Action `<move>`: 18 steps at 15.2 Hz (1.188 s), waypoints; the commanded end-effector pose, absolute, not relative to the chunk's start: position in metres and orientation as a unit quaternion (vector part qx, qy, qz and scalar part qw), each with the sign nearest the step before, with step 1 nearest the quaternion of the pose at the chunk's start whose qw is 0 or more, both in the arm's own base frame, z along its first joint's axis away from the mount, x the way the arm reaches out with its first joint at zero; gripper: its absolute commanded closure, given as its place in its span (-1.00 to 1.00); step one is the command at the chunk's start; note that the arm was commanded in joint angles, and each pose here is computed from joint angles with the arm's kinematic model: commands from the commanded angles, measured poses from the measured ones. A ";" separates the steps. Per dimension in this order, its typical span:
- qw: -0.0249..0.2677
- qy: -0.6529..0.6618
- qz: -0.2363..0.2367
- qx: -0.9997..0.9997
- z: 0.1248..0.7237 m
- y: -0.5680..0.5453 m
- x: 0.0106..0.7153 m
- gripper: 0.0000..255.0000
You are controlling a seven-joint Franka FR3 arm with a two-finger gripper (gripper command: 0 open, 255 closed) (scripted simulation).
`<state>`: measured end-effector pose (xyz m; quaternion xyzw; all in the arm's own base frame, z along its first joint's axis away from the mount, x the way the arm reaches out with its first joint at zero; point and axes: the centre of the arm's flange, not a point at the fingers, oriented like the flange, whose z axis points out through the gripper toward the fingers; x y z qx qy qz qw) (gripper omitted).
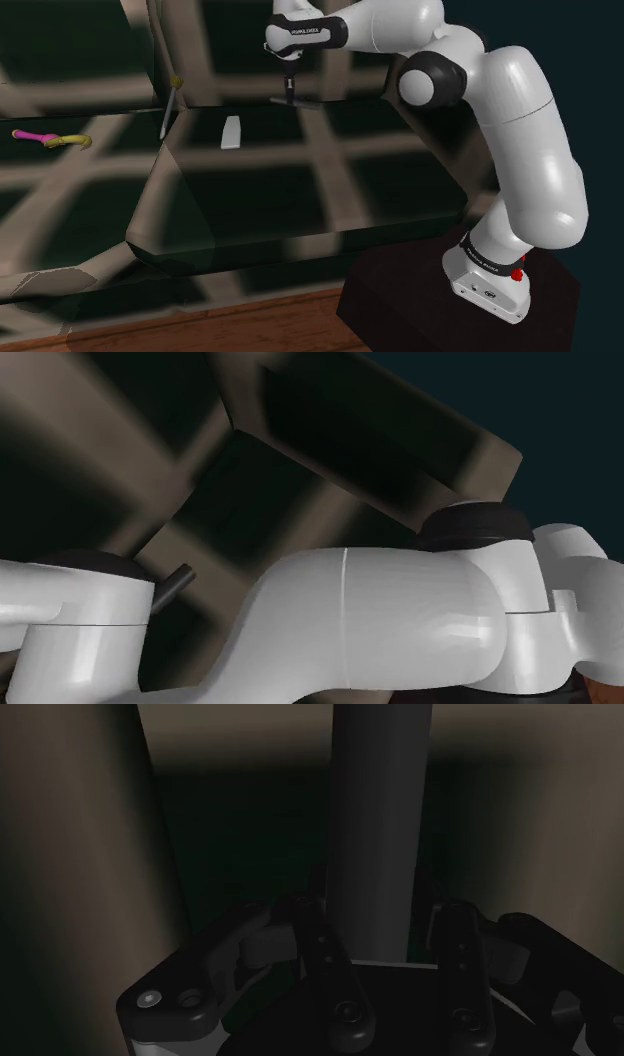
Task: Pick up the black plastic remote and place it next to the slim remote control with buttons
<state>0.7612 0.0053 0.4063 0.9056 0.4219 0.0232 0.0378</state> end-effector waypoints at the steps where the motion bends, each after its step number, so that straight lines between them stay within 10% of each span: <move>1: 0.038 0.422 0.023 0.906 0.406 0.029 0.772 1.00; 18: 0.038 0.422 0.023 0.906 0.329 0.057 0.786 1.00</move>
